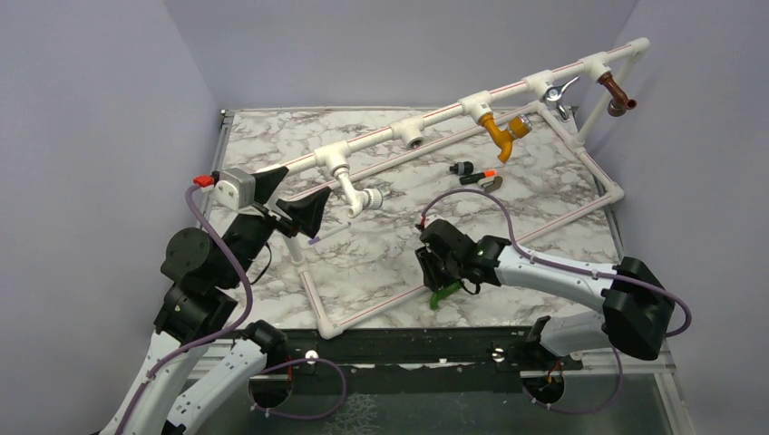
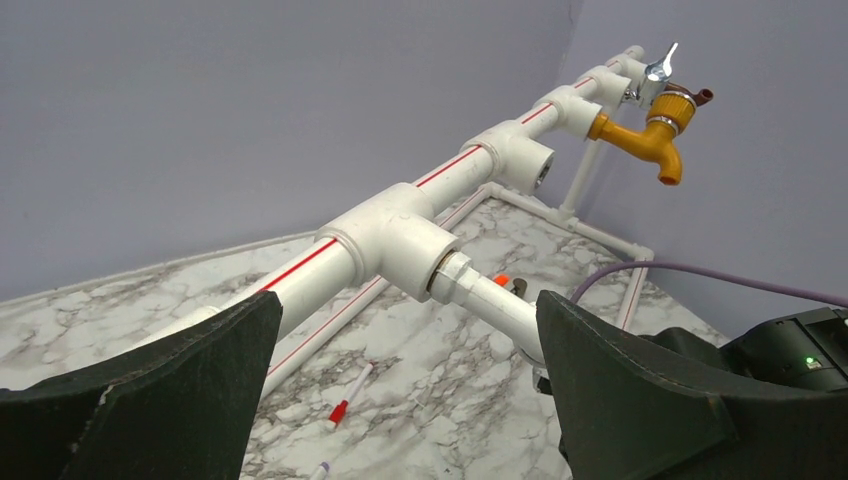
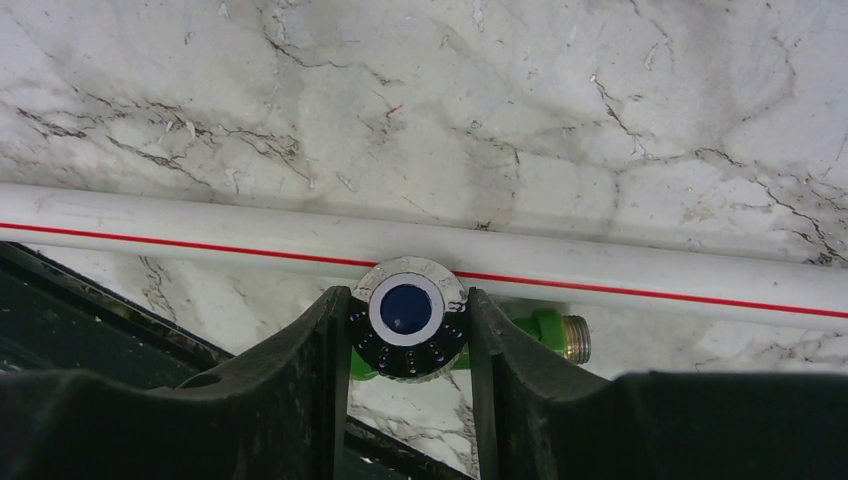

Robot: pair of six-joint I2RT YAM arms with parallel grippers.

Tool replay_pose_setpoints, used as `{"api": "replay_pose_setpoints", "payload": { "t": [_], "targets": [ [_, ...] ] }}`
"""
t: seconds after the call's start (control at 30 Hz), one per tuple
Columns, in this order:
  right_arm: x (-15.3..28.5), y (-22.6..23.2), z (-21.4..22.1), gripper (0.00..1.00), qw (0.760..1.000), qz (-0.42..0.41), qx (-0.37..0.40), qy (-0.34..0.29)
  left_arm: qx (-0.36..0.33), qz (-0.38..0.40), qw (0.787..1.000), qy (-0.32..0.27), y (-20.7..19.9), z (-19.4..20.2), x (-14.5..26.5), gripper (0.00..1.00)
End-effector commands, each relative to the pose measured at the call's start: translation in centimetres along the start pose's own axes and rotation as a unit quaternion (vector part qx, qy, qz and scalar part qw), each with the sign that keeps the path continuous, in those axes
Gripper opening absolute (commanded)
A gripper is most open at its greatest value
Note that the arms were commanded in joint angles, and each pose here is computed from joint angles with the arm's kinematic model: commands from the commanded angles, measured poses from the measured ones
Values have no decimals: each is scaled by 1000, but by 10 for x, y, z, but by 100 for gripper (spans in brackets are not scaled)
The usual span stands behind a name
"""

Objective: Install the water faucets

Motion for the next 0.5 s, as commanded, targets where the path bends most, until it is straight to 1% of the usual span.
{"api": "replay_pose_setpoints", "payload": {
  "t": [0.0, 0.3, 0.47],
  "targets": [
    [19, 5, -11, 1, 999, -13, -5, -34, 5, -8, 1000, -3, 1, -4, 3, 99],
    [51, 12, -19, 0, 991, -95, 3, -91, 30, -2, 1000, 0, -2, -10, 6, 99],
    [75, 21, -26, 0, 974, -177, 29, -139, 59, 5, 998, 16, -6, -6, 8, 99]
  ]
}}
Point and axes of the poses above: each gripper's point midway between its finger pads, its own x axis back along the fingers, its own y axis along the line the jaws close on, z = x × y, the point moved 9 cm from there along x, back along the fingers, and after that the axes turned 8 degrees about -x, right-handed, at the moved point
